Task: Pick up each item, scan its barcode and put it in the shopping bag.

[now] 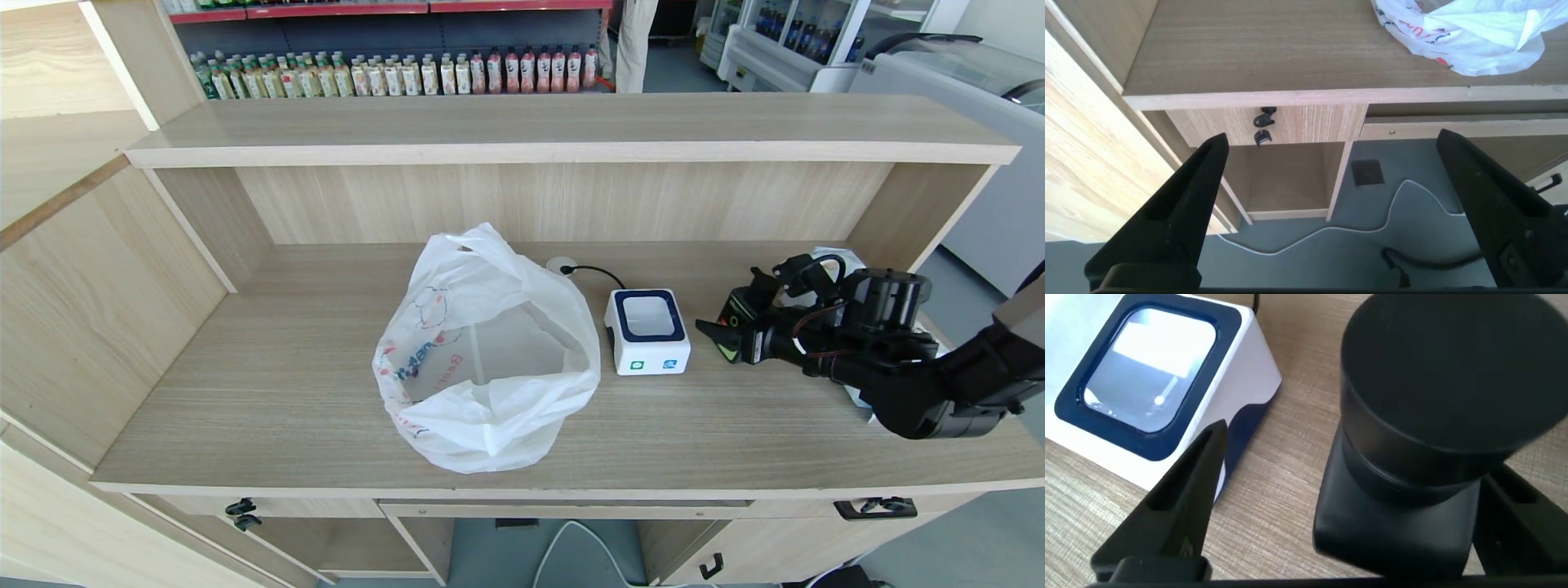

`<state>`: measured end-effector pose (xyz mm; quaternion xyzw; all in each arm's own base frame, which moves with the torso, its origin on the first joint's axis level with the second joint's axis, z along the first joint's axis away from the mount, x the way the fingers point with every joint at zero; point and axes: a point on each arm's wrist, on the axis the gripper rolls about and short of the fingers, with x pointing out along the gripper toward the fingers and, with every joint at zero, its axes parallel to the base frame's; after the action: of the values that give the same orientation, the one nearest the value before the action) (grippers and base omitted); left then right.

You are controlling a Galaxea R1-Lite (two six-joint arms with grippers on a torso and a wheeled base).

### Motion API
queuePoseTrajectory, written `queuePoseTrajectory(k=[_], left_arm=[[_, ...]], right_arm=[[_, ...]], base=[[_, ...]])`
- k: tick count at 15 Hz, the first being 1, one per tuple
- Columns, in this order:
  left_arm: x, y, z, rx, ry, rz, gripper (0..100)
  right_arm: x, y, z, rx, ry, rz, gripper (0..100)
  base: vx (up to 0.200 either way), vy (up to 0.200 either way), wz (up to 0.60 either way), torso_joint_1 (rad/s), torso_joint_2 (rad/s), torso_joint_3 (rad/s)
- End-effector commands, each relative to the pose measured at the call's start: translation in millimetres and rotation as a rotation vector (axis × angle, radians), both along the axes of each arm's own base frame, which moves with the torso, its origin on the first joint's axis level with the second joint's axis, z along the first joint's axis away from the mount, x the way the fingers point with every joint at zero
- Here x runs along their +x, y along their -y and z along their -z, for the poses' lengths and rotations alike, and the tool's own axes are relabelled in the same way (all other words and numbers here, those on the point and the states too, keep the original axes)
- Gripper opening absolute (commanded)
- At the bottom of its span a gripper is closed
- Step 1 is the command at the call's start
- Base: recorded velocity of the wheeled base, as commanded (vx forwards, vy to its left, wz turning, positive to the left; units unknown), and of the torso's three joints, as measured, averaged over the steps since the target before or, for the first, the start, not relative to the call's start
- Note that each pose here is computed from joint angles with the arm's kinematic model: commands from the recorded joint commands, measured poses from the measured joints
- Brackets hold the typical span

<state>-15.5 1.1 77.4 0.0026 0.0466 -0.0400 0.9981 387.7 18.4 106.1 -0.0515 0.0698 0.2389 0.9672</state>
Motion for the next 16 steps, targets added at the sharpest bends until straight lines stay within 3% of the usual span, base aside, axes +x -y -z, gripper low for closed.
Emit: queuePoseTrajectory(k=[1,7,9,12,14,15,16], left_arm=[[0.0,0.0,0.0,0.000,0.000,0.000,100],[0.0,0.0,0.0,0.000,0.000,0.000,100],[0.0,0.0,0.0,0.000,0.000,0.000,100],[0.0,0.0,0.0,0.000,0.000,0.000,100],[0.0,0.0,0.0,0.000,0.000,0.000,100],[0.0,0.0,0.0,0.000,0.000,0.000,100],[0.0,0.0,0.0,0.000,0.000,0.000,100]], right_arm=[[1.6,-1.0,3.5,0.000,-0.003,-0.003,0],[0.7,-0.5,-5.0,-0.024,0.063,-0.010,0],[-8.0,-0.3,-29.5,-0.098,0.200,-0.020,0],[-46.1,-16.3,-96.3,-0.199,0.441,-0.062,0],[-84.7,-27.2,-130.9,-0.287,0.561,-0.096,0],[-133.4,-32.7,-150.0,-0.450,0.625,-0.143,0],[-168.5,-29.1,-156.2,-0.549,0.623,-0.169,0]], base=[[0.000,0.000,0.00,0.000,0.00,0.000],[0.000,0.000,0.00,0.000,0.00,0.000],[0.000,0.000,0.00,0.000,0.00,0.000],[0.000,0.000,0.00,0.000,0.00,0.000],[0.000,0.000,0.00,0.000,0.00,0.000],[0.000,0.000,0.00,0.000,0.00,0.000],[0.000,0.000,0.00,0.000,0.00,0.000]])
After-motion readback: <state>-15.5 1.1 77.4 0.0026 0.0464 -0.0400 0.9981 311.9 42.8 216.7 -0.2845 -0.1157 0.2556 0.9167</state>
